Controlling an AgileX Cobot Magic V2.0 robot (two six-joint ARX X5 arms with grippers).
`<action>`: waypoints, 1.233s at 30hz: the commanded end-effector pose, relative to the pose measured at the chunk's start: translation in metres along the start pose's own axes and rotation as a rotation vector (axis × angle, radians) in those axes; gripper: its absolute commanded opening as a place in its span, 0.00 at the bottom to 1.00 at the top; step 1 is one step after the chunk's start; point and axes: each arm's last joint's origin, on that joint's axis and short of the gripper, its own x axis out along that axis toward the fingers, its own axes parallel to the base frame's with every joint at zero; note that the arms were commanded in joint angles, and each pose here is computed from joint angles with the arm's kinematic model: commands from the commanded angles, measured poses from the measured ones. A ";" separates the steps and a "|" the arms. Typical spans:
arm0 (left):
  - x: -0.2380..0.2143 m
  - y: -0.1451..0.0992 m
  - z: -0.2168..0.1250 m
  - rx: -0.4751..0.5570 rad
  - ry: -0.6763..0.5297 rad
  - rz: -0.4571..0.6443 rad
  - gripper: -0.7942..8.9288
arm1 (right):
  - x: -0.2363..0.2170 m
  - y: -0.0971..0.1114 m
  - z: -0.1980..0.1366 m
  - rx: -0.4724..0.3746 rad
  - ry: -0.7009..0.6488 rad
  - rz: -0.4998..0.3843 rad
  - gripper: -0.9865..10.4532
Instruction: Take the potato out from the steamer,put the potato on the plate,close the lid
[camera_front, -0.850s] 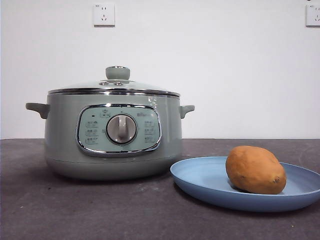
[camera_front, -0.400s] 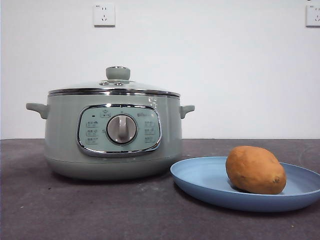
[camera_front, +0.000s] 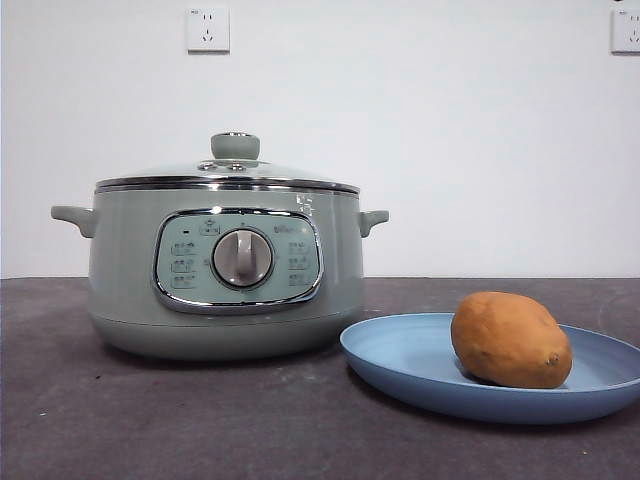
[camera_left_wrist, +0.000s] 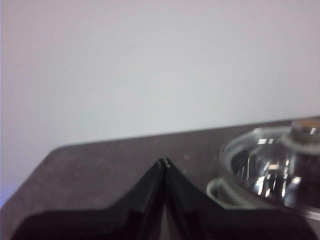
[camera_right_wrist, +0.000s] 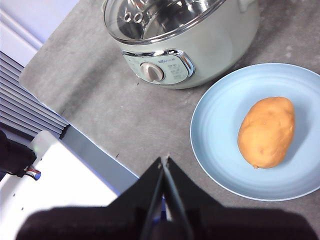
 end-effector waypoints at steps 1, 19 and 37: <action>-0.001 -0.001 -0.017 -0.015 0.006 0.006 0.08 | 0.000 0.000 0.000 0.002 -0.005 -0.001 0.09; 0.000 -0.003 -0.078 -0.075 0.122 0.030 0.08 | 0.000 0.000 0.000 0.002 -0.005 -0.001 0.09; -0.004 -0.004 -0.091 -0.081 0.252 0.043 0.08 | 0.000 0.000 0.000 0.003 -0.003 -0.001 0.09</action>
